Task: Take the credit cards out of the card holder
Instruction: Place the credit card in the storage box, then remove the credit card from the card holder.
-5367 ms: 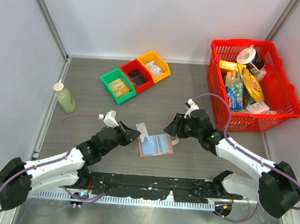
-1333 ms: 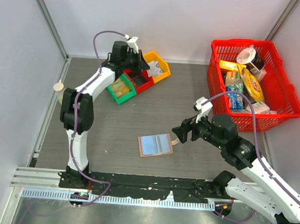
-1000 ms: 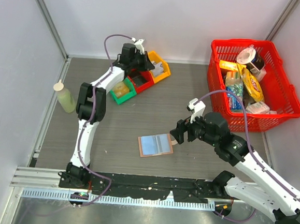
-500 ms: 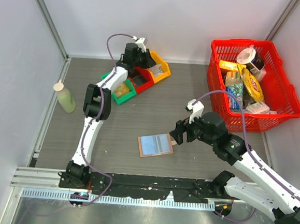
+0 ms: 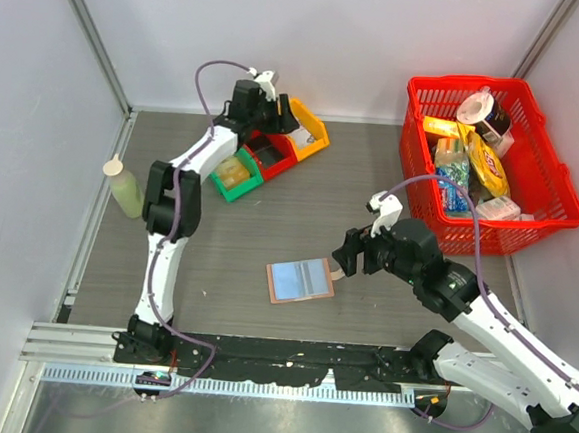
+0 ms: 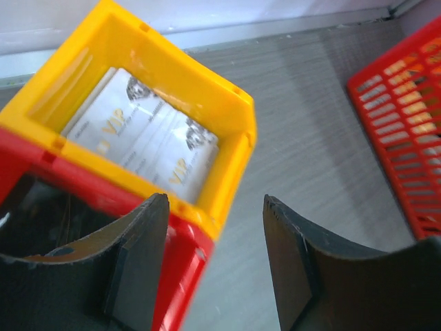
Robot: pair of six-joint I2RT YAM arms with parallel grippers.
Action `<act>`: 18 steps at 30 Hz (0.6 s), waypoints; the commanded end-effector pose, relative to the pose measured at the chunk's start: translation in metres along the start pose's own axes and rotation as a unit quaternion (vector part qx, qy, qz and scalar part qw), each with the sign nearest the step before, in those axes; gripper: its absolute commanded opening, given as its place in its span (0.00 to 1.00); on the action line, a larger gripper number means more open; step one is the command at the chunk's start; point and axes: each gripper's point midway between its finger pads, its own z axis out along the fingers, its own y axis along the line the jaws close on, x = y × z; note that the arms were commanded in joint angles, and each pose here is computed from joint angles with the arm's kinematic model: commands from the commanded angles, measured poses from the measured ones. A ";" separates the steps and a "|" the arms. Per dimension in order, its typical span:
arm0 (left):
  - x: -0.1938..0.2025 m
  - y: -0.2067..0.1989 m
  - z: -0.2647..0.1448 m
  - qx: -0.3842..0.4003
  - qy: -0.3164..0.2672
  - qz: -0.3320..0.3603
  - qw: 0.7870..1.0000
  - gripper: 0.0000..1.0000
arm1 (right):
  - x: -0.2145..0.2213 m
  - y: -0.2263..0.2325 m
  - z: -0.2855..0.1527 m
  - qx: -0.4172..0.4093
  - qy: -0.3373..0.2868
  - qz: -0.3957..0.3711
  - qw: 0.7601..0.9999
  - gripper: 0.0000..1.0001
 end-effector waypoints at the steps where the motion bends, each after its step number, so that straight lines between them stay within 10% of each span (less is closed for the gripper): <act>1: -0.080 -0.078 -0.091 0.019 -0.081 0.012 0.996 0.61 | -0.005 -0.001 0.007 0.015 0.004 0.037 0.999 0.77; 18: 0.147 -0.155 -0.260 -0.004 0.046 -0.107 0.993 0.58 | 0.070 0.006 0.086 0.011 0.131 0.144 0.981 0.66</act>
